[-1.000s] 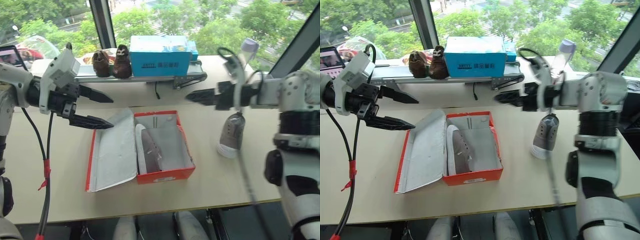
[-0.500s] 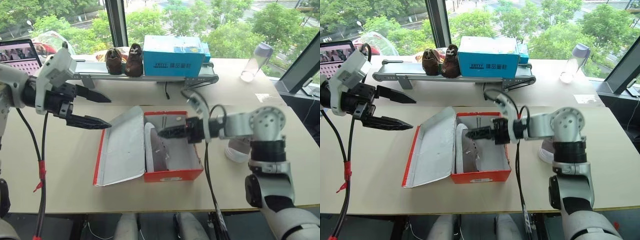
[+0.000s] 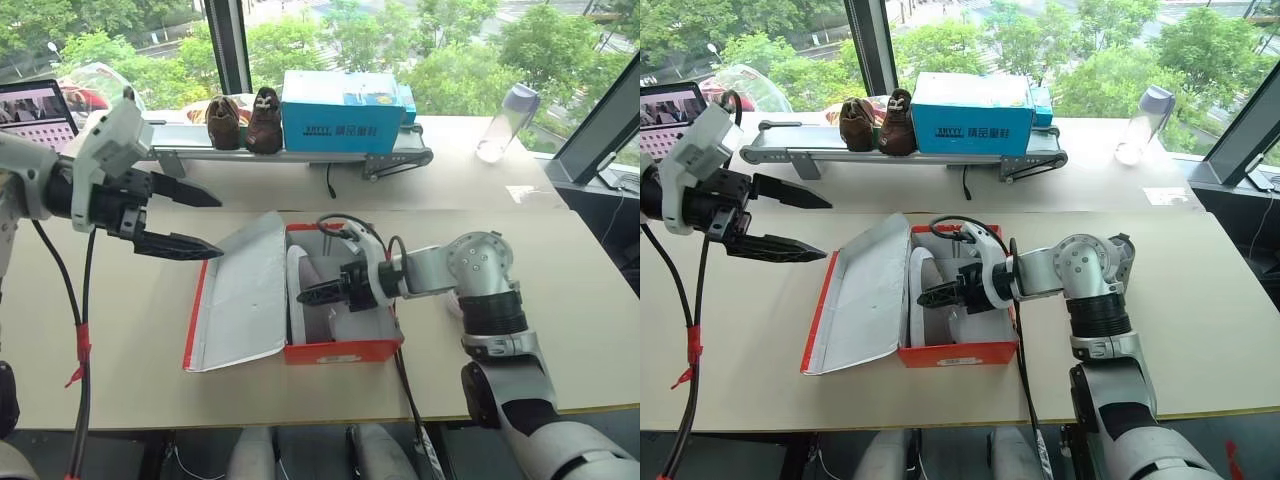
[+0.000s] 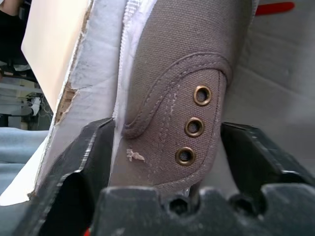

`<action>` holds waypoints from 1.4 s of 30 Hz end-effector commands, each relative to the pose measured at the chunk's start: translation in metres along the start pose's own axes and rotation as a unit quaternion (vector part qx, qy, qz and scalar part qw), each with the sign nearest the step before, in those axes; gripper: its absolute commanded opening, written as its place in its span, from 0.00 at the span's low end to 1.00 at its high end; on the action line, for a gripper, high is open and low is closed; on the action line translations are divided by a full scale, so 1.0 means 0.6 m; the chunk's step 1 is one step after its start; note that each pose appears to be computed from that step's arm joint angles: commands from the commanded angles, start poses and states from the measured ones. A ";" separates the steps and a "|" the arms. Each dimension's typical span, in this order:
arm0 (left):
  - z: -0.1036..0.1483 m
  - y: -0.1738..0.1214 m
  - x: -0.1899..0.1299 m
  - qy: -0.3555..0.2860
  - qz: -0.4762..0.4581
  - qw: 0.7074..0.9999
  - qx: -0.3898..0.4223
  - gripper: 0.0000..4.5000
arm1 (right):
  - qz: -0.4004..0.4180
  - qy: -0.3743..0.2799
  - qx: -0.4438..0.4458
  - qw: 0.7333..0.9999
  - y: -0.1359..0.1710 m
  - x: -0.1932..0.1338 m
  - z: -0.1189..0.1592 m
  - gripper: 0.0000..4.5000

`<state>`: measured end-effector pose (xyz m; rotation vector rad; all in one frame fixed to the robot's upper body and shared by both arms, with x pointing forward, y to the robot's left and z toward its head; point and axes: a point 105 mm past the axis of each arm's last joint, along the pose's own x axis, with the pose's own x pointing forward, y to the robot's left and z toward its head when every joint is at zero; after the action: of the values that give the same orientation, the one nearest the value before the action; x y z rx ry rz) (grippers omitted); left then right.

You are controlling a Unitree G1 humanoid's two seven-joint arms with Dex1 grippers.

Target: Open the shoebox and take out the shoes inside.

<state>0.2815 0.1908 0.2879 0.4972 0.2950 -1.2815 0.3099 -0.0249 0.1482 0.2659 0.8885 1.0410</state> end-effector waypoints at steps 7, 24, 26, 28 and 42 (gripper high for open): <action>0.017 -0.004 -0.008 -0.006 0.008 1.000 0.026 1.00 | 0.001 -0.041 -0.041 0.998 0.021 -0.029 0.043 0.04; 0.016 0.003 0.002 -0.014 -0.004 0.999 0.031 1.00 | 0.007 -0.216 -0.108 0.970 0.102 -0.241 0.181 0.04; 0.016 0.003 0.004 -0.015 -0.005 0.999 0.032 1.00 | -0.059 -0.233 -0.107 0.965 0.080 -0.271 0.191 0.04; 0.016 0.004 0.007 -0.018 -0.006 0.999 0.032 1.00 | -0.177 -0.249 -0.081 0.949 0.022 -0.313 0.192 0.04; 0.003 -0.001 0.020 -0.020 -0.009 1.000 0.022 1.00 | -0.333 -0.060 -0.113 0.934 -0.105 -0.294 0.086 0.04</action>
<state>0.2872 0.1817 0.2746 0.4796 0.2787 -1.3228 0.3491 -0.1924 0.2322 -0.1481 0.6938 0.4644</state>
